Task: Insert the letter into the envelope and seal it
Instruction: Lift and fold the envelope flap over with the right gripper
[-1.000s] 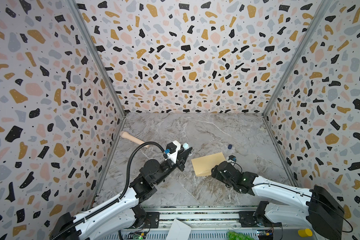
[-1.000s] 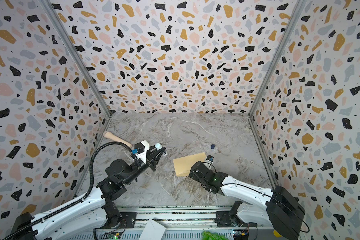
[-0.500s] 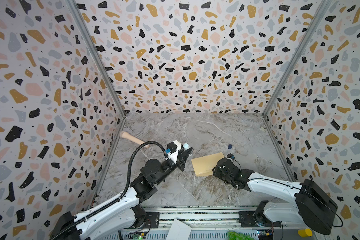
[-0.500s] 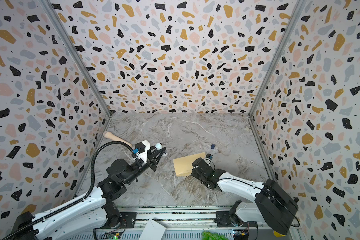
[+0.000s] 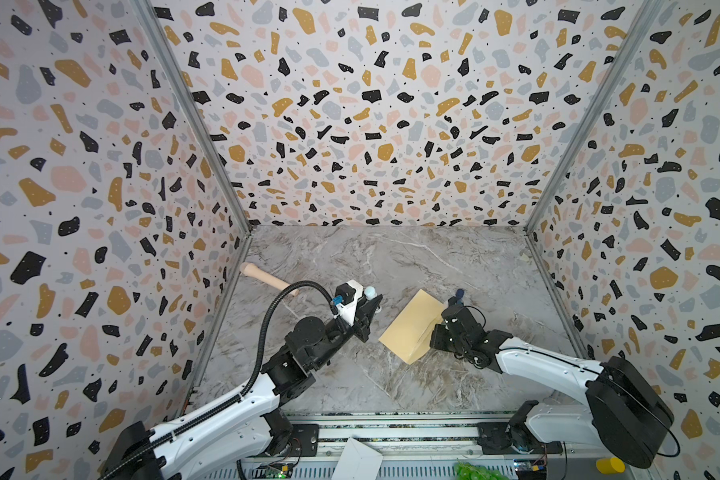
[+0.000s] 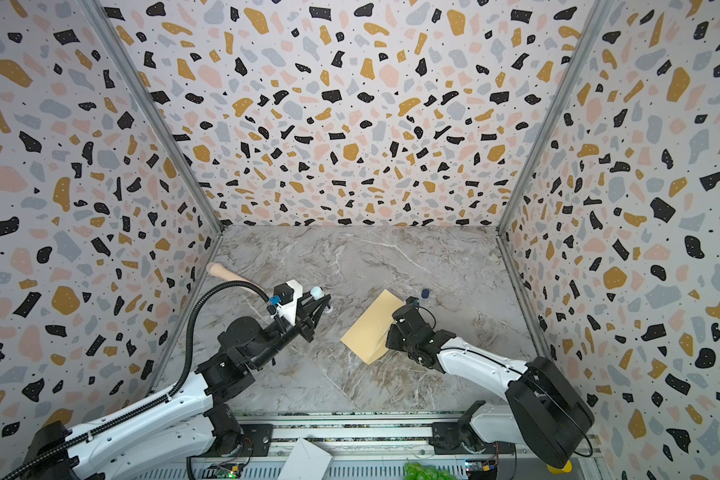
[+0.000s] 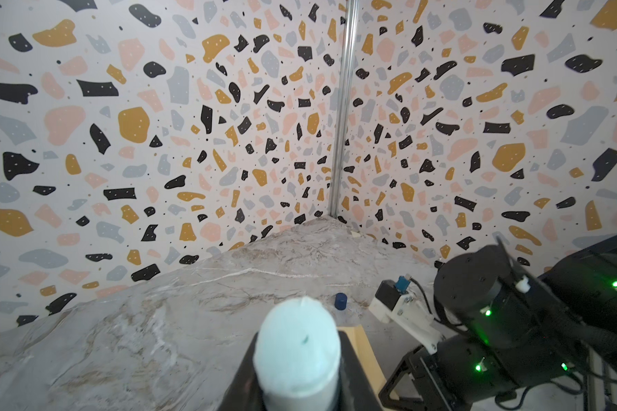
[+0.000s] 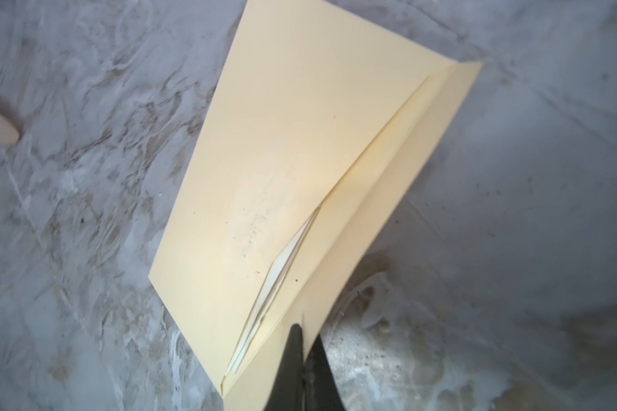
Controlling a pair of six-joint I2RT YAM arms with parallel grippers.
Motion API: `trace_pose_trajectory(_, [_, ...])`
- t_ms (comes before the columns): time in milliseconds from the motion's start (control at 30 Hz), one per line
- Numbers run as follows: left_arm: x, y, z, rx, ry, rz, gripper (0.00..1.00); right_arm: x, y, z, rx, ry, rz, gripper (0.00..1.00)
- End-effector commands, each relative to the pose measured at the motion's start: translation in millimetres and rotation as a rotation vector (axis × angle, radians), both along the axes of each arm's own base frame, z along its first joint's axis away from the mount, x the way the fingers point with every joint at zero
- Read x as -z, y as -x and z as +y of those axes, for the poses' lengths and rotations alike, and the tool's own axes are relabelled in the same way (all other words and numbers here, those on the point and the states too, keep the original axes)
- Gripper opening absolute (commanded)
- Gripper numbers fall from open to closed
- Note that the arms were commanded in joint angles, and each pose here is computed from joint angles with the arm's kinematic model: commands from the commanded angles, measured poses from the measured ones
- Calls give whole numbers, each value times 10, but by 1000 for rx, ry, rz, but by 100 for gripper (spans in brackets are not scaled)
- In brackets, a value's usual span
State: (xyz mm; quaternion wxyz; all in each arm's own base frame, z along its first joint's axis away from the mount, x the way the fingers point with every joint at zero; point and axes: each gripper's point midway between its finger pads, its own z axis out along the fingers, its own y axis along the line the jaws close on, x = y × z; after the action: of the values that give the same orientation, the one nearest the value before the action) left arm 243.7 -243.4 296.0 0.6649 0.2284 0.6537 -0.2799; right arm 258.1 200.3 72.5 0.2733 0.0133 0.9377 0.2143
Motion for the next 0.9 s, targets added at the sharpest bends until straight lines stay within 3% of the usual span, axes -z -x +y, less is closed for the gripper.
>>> trace_pose_trajectory(0, [-72,-50,36,-40,11,1,0,-326,26,88,-296,24,-90,2])
trace_pose_trajectory(133, [20,-76,18,-43,0,36,0,-451,13,42,-443,5,-63,2])
trace_pose_trajectory(600, [329,-102,-144,4,27,136,0,-86,-256,193,-628,81,122,2])
trace_pose_trajectory(733, [434,-133,-169,-1,24,160,0,-190,-332,338,-650,17,107,23])
trace_pose_trajectory(867, [573,-162,-208,-4,25,191,0,-519,-405,366,-612,-25,-18,44])
